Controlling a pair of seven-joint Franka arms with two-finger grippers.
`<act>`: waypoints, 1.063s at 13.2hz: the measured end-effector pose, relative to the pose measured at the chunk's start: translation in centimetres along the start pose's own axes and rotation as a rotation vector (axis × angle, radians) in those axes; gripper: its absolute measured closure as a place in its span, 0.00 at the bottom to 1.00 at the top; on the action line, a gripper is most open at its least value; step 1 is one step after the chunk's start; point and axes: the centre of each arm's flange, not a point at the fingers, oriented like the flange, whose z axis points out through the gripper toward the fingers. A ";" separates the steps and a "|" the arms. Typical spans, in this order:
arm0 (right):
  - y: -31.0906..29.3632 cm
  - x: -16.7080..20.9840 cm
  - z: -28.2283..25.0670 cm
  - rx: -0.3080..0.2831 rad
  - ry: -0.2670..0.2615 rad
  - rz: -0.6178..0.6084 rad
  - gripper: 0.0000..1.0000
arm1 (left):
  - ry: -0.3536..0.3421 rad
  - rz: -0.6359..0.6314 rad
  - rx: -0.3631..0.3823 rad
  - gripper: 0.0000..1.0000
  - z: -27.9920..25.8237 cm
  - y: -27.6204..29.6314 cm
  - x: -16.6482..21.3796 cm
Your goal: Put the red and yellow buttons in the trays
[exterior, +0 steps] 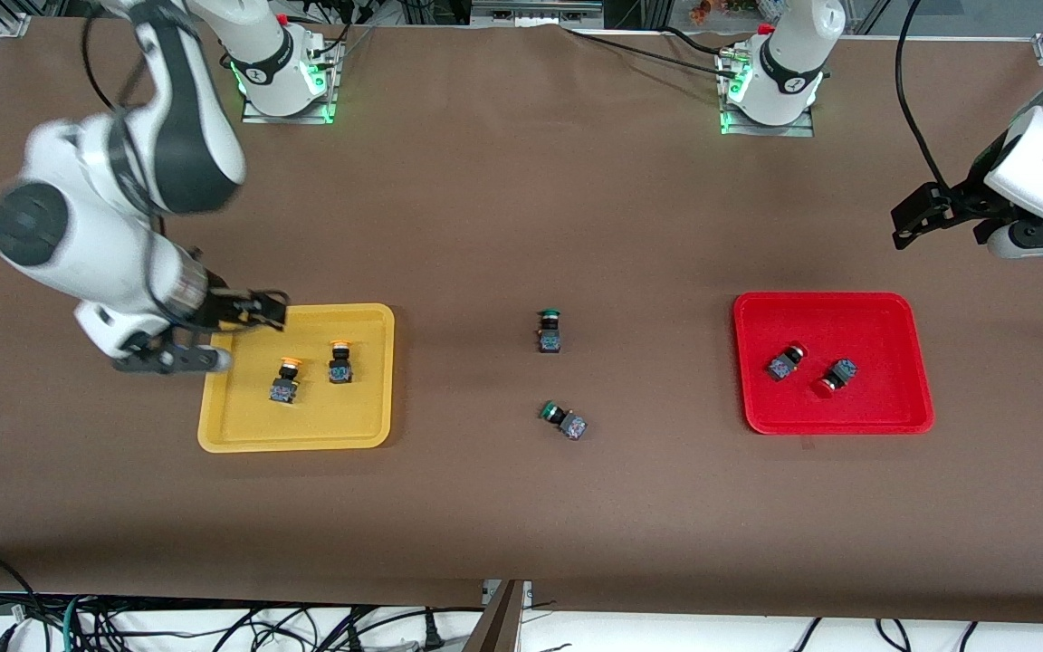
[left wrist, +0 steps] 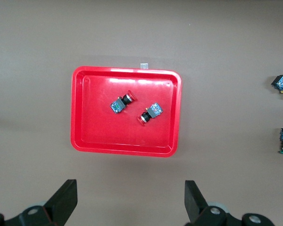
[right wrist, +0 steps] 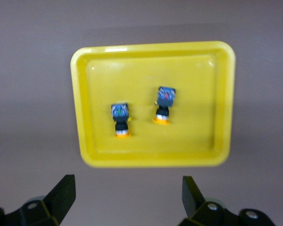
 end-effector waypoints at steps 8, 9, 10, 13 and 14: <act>6.6 -5.5 -8.8 -0.005 -0.007 0.034 0.00 | -0.003 0.004 0.000 0.00 0.0 0.1 0.0; 6.7 -5.7 -8.9 -0.008 -0.006 0.031 0.00 | -0.003 0.004 0.000 0.00 0.0 0.1 0.0; 6.9 -5.9 -8.9 -0.011 -0.007 0.030 0.00 | -0.003 0.004 0.001 0.00 0.0 0.1 0.0; 7.1 -6.1 -8.9 -0.024 -0.007 0.027 0.00 | -0.003 0.006 0.001 0.00 0.0 0.1 0.0; 7.0 -6.1 -8.8 -0.025 -0.008 0.026 0.00 | -0.003 0.006 0.001 0.00 0.0 0.1 0.0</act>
